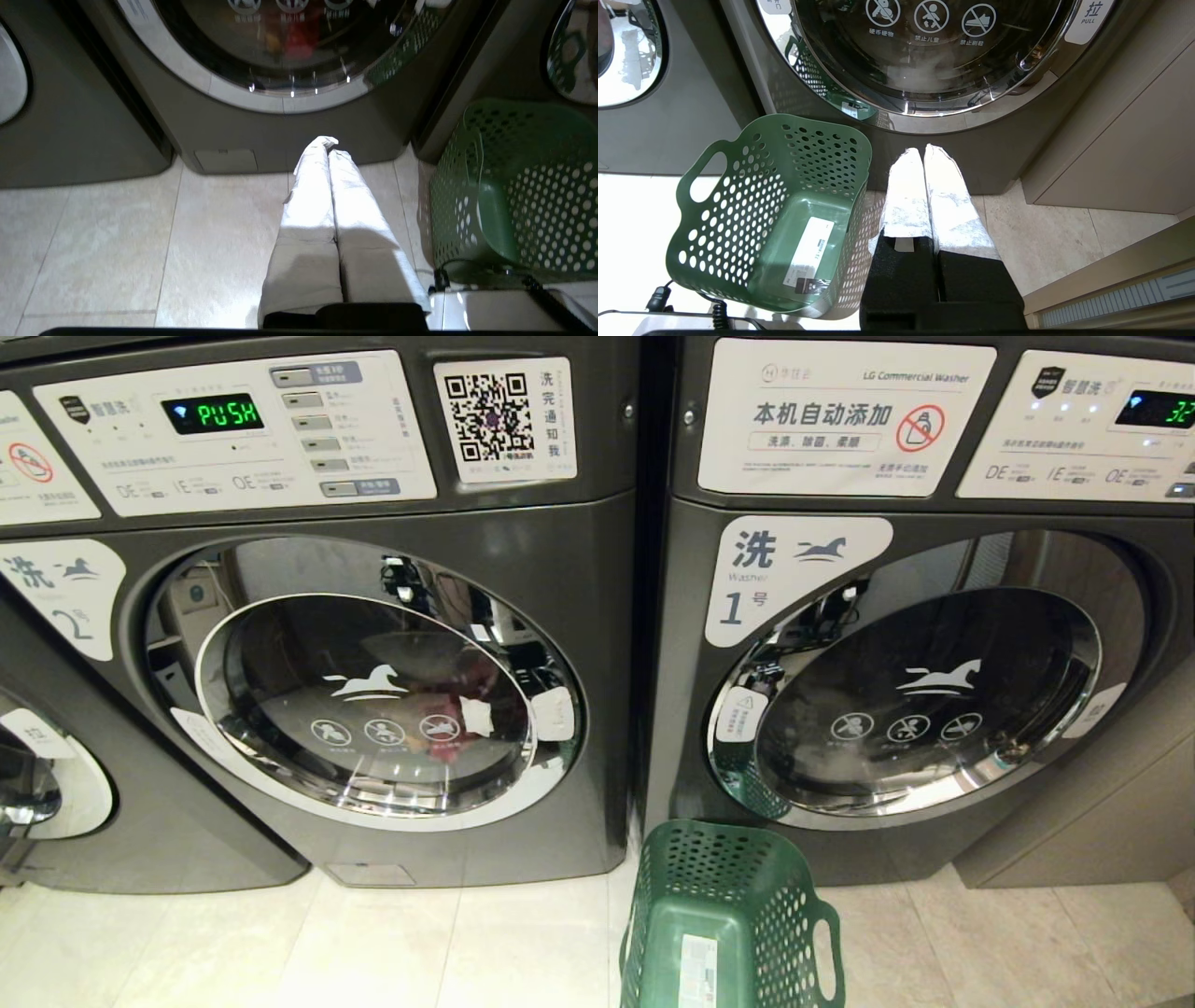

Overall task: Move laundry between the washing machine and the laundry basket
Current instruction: Open the lid of the washing machine

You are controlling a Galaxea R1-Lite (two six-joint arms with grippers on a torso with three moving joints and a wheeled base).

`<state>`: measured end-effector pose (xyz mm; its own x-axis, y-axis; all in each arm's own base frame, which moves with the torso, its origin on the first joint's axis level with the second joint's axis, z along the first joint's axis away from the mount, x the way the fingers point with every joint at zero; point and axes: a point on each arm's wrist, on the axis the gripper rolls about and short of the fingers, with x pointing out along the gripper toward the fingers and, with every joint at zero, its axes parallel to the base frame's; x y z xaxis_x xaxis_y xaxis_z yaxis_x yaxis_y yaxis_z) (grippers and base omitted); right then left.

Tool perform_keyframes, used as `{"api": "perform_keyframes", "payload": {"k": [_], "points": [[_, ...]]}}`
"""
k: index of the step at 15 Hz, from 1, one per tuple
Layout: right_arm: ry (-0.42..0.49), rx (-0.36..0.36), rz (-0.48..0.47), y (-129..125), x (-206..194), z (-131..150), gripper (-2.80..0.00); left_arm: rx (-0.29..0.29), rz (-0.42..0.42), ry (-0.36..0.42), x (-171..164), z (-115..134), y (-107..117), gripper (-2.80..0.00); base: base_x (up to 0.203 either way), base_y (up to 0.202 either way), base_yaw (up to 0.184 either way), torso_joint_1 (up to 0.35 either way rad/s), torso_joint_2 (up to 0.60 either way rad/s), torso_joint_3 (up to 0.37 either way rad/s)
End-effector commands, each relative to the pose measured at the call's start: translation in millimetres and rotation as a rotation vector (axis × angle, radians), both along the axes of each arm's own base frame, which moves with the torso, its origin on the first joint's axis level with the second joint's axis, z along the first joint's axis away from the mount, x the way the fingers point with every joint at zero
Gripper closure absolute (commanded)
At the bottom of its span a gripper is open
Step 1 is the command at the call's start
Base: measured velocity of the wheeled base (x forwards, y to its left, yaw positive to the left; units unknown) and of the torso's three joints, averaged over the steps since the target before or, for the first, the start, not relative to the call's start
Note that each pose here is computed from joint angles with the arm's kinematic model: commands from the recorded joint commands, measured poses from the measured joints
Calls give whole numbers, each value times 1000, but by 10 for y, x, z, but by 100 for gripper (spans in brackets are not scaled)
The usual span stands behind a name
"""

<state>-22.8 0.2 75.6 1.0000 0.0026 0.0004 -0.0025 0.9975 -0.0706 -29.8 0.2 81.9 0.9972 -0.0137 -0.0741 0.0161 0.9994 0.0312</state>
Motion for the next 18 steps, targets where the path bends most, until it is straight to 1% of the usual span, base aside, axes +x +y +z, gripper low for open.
{"api": "perform_keyframes", "payload": {"k": [1,2,3,4,6,8,9,11,12,14,16,18], "points": [[0,0,-1,0,1,1,0,16,-14,-120,-110,309,-2,0,0,0,0,0,0,0],[0,0,1,0,1,1,0,27,-28,-181,-194,516,-5,0,0,0,0,0,0,0],[0,0,1,0,1,1,0,33,-44,-219,-265,736,-8,0,0,0,0,0,0,0],[0,0,1,0,1,1,0,30,-66,-211,-263,931,-11,0,0,0,0,0,0,0],[0,0,1,0,1,1,0,-12,-121,-111,-38,1257,-20,0,0,0,0,0,0,0],[0,0,1,0,1,1,0,-90,-195,1,319,1509,-44,0,0,0,0,0,0,0],[0,0,1,0,1,1,0,-135,-234,56,533,1566,-60,0,0,0,0,0,0,0],[0,0,1,0,1,1,0,-208,-285,147,951,1542,-87,0,0,0,0,0,0,0],[0,0,0,0,1,1,0,-235,-312,175,1128,1491,-100,-280,0,0,0,0,0,0],[0,0,1,0,1,1,0,-283,-368,222,1422,1392,-124,-280,0,0,0,0,0,0],[0,0,1,0,1,1,0,-329,-469,293,1581,1246,-152,-280,0,0,0,0,0,0],[0,0,1,0,1,1,0,-325,-508,347,1639,1102,-175,-280,0,0,0,0,0,0]]}}
